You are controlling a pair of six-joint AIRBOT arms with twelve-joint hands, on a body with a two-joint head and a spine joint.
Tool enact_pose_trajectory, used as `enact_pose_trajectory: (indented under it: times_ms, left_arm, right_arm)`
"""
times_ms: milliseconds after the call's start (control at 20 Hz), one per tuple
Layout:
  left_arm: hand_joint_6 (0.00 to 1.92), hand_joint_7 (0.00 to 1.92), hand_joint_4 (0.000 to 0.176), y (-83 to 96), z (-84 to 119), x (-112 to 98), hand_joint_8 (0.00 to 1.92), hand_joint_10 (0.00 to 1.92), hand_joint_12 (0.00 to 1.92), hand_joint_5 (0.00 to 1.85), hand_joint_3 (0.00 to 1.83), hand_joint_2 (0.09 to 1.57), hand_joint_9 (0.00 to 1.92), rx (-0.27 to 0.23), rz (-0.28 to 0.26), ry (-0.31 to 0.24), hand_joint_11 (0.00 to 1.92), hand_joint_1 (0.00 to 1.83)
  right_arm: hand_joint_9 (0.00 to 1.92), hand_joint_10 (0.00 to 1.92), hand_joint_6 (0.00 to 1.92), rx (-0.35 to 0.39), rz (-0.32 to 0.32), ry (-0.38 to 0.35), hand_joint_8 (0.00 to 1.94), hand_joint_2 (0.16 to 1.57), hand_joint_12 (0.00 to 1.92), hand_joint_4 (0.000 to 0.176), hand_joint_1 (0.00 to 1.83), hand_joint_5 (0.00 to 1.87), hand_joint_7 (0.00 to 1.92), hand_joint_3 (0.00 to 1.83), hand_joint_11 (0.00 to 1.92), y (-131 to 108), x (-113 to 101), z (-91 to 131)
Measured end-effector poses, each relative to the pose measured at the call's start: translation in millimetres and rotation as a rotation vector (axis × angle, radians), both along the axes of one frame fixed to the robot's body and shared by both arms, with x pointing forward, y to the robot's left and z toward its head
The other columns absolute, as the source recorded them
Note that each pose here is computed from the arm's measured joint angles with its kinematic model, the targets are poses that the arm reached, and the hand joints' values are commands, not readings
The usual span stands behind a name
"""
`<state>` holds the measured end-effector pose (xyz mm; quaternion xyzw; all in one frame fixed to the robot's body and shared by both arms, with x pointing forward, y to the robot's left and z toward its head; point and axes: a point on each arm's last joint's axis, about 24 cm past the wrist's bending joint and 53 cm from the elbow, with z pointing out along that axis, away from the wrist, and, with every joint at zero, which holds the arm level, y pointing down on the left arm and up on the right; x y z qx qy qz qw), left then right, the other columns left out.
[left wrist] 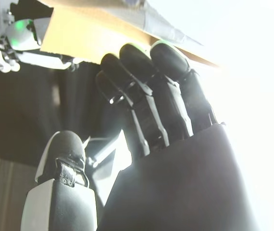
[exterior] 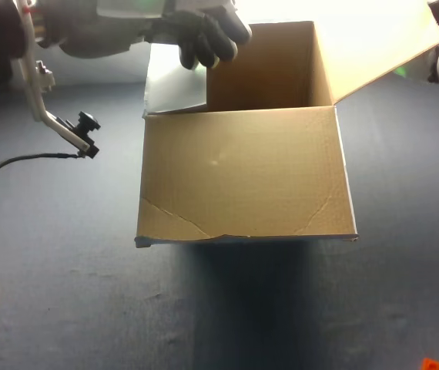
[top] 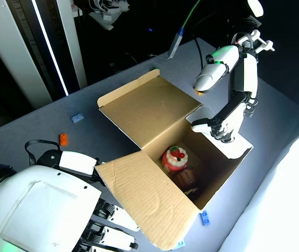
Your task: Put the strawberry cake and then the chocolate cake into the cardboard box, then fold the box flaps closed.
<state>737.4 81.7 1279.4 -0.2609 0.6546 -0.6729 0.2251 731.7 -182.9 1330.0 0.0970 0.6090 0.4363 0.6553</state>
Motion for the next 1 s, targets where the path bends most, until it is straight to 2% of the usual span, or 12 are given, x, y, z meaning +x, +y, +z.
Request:
enact_pose_trajectory:
  times_ms: [150, 200, 300, 450, 500, 550, 600, 700, 750, 850, 1000]
  left_arm:
    - [0.76, 0.69, 0.0, 7.1, 5, 5, 0.93, 1.39, 1.86, 0.65, 0.0, 1.23, 0.52, -0.001, 0.019, -0.01, 0.31, 0.27]
    - [0.75, 0.74, 0.0, 9.8, 7, 5, 0.84, 1.3, 1.82, 0.66, 0.0, 1.23, 0.57, -0.008, 0.024, -0.009, 0.33, 0.27]
    - [0.77, 0.71, 0.0, 15.0, 6, 6, 0.89, 1.36, 1.84, 0.65, 0.0, 1.24, 0.54, -0.004, 0.035, -0.01, 0.32, 0.24]
    - [0.86, 0.66, 0.0, 18.9, 4, 7, 0.99, 1.41, 1.85, 0.63, 0.0, 1.24, 0.52, -0.002, 0.045, -0.003, 0.33, 0.25]
    - [0.84, 0.67, 0.0, 17.8, -1, 6, 0.97, 1.39, 1.84, 0.65, 0.0, 1.24, 0.51, -0.002, 0.044, 0.01, 0.32, 0.26]
    - [0.84, 0.67, 0.0, 15.1, -8, 3, 0.97, 1.39, 1.84, 0.65, 0.0, 1.24, 0.51, 0.011, 0.036, 0.018, 0.32, 0.26]
    - [0.82, 0.68, 0.0, 10.8, -17, -1, 0.94, 1.35, 1.82, 0.63, 0.0, 1.24, 0.52, 0.031, 0.022, 0.025, 0.31, 0.25]
    - [0.79, 0.69, 0.0, 5.1, -26, -3, 0.91, 1.33, 1.8, 0.63, 0.0, 1.24, 0.53, 0.038, 0.013, 0.034, 0.31, 0.26]
    - [0.79, 0.68, 0.0, 3.2, -26, -4, 0.92, 1.36, 1.85, 0.64, 0.0, 1.24, 0.52, 0.022, 0.011, 0.042, 0.31, 0.26]
    - [0.78, 0.7, 0.0, 3.1, -28, -3, 0.92, 1.36, 1.84, 0.66, 0.0, 1.23, 0.53, 0.019, 0.015, 0.046, 0.32, 0.27]
    - [0.78, 0.7, 0.0, 0.8, -32, -4, 0.91, 1.37, 1.84, 0.65, 0.0, 1.23, 0.53, 0.022, 0.014, 0.051, 0.33, 0.26]
  right_arm:
    - [0.55, 1.27, 0.94, -0.002, 0.019, -0.038, 1.0, 1.27, 1.82, 0.0, 0.14, 0.69, 0.74, 0.0, 0.27, 8, -7, 9]
    - [0.57, 1.25, 0.87, -0.001, 0.033, -0.055, 0.96, 1.27, 1.8, 0.0, 0.13, 0.72, 0.77, 0.0, 0.29, 14, -11, 12]
    - [0.56, 1.26, 0.85, 0.004, 0.052, -0.074, 0.97, 1.26, 1.81, 0.0, 0.13, 0.73, 0.77, 0.0, 0.28, 23, -17, 16]
    - [0.55, 1.28, 0.85, 0.038, 0.053, -0.094, 0.97, 1.27, 1.82, 0.0, 0.11, 0.7, 0.75, 0.0, 0.26, 21, -19, 24]
    - [0.53, 1.34, 0.93, 0.045, 0.052, -0.102, 1.03, 1.27, 1.84, 0.0, 0.13, 0.68, 0.73, 0.0, 0.26, 20, -19, 27]
    - [0.53, 1.34, 0.93, 0.047, 0.052, -0.104, 1.03, 1.27, 1.84, 0.0, 0.13, 0.68, 0.73, 0.0, 0.26, 20, -19, 28]
    - [0.52, 1.38, 1.08, 0.053, 0.057, -0.105, 1.12, 1.27, 1.85, 0.0, 0.14, 0.64, 0.7, 0.0, 0.26, 23, -19, 29]
    - [0.53, 1.39, 1.06, 0.062, 0.071, -0.104, 1.13, 1.27, 1.85, 0.0, 0.15, 0.65, 0.71, 0.0, 0.26, 30, -20, 31]
    - [0.54, 1.34, 0.98, 0.064, 0.078, -0.104, 1.06, 1.28, 1.85, 0.0, 0.11, 0.66, 0.72, 0.0, 0.26, 34, -20, 31]
    - [0.57, 1.29, 0.96, 0.062, 0.094, -0.102, 1.0, 1.27, 1.82, 0.0, 0.12, 0.68, 0.76, 0.0, 0.28, 43, -18, 32]
    - [0.54, 1.33, 0.99, 0.078, 0.094, -0.112, 1.05, 1.29, 1.83, 0.0, 0.08, 0.67, 0.73, 0.0, 0.25, 45, -13, 46]
